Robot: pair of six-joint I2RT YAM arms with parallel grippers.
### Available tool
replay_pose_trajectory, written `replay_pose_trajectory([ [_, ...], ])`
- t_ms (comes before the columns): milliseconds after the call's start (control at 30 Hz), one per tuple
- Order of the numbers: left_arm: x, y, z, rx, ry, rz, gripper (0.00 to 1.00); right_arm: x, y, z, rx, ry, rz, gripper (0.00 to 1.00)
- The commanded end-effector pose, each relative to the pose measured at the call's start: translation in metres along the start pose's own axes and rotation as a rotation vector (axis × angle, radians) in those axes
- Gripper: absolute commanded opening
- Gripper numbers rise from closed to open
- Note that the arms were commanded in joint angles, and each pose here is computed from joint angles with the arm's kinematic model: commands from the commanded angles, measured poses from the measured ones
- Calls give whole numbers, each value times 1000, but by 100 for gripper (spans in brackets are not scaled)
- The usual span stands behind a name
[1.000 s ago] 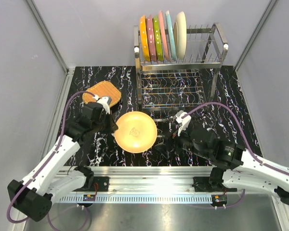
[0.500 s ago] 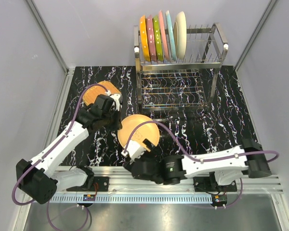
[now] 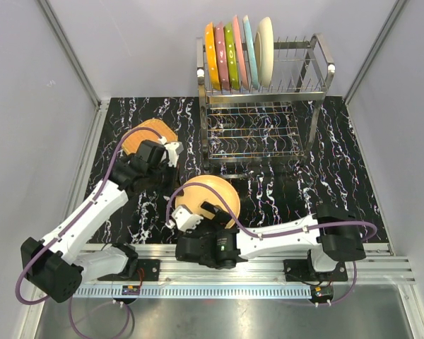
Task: Load the plates into the dish rack
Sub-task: Pass the plate from the left arm to the right
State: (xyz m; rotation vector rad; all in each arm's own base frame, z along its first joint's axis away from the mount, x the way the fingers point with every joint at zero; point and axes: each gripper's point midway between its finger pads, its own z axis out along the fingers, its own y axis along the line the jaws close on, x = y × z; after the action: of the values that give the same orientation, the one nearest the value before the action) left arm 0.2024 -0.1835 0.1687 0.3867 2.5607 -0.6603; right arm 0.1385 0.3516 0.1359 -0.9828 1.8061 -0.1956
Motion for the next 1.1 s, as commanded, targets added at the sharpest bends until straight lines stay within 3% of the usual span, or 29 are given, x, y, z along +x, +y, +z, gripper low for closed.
replay_pose_trajectory([
  [0, -1, -23, -11, 120, -8, 38, 0, -12, -35, 7, 149, -19, -28, 100],
  [200, 7, -40, -8, 233, 51, 48, 0, -6, -46, 14, 152, -14, -106, 99],
  [300, 9, -41, -5, 242, 71, 47, 0, -7, -49, 11, 152, -15, -116, 94],
  [567, 10, -38, 7, 229, 112, 50, 5, -18, -64, 1, 200, -8, -197, 68],
  [633, 10, -38, 9, 227, 119, 49, 14, -23, -64, -2, 196, -20, -191, 65],
  [767, 5, -39, 11, 231, 116, 49, 15, -29, -73, -10, 223, -38, -196, 42],
  [800, 5, -41, 11, 236, 118, 50, 15, -29, -75, -11, 235, -38, -209, 31],
  [867, 3, -42, 12, 244, 120, 52, 15, -30, -78, -12, 246, -40, -210, 26],
  [933, 2, -42, 13, 242, 122, 53, 19, -30, -78, -12, 240, -45, -200, 23],
  [1000, 1, -42, 14, 240, 127, 53, 36, -30, -81, -15, 236, -50, -178, 20],
  [1067, -1, -42, 14, 240, 123, 54, 42, -33, -84, -18, 216, -70, -137, 19],
])
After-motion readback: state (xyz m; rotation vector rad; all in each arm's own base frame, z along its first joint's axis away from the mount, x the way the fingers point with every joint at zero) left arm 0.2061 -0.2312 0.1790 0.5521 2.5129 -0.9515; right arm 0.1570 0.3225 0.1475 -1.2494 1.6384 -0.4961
